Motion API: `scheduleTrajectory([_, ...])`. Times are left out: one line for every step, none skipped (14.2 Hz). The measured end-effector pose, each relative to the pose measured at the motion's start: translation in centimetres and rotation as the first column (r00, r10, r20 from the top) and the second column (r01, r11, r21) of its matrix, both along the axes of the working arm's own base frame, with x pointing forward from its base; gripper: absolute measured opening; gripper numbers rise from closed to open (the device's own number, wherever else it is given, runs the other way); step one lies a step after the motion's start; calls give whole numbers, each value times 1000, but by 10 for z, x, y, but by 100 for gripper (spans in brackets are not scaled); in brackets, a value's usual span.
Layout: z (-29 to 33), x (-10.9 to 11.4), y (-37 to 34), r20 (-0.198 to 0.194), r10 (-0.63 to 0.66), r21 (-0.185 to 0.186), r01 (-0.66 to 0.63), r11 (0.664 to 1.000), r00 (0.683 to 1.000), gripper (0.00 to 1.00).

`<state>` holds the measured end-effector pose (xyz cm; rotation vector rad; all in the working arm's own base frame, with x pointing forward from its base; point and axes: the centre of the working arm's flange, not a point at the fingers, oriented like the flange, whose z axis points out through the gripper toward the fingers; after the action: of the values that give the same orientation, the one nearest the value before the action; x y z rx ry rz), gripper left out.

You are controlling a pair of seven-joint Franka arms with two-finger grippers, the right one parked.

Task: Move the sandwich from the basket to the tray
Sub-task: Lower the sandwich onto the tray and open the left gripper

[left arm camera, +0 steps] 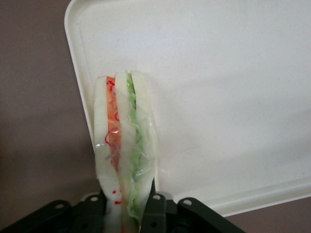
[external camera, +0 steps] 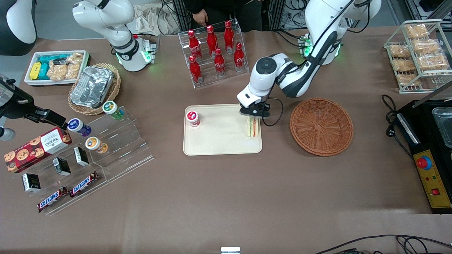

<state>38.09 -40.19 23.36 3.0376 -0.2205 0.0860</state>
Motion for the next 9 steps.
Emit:
scheduleTrajectory([2,2,-2,2,18,-5,-18,1000,1000,45])
scheduleTrajectory([4,4,-5,5,30,-12,-30,999,1000,54])
scheduleTrajectory([8,8,-7,8,40,-12,-40,999,999,63])
scheduleTrajectory([13,12,-9,6,47,0,-47,999,999,74])
scheduleTrajectory([21,20,-11,3,56,20,-56,998,998,82])
scheduleTrajectory([36,30,-12,8,69,39,-70,997,998,92])
scheduleTrajectory([57,41,-14,20,85,54,-86,995,996,100])
scheduleTrajectory([84,53,-14,38,101,69,-104,992,994,100])
scheduleTrajectory([115,65,-10,58,124,82,-128,988,991,100])
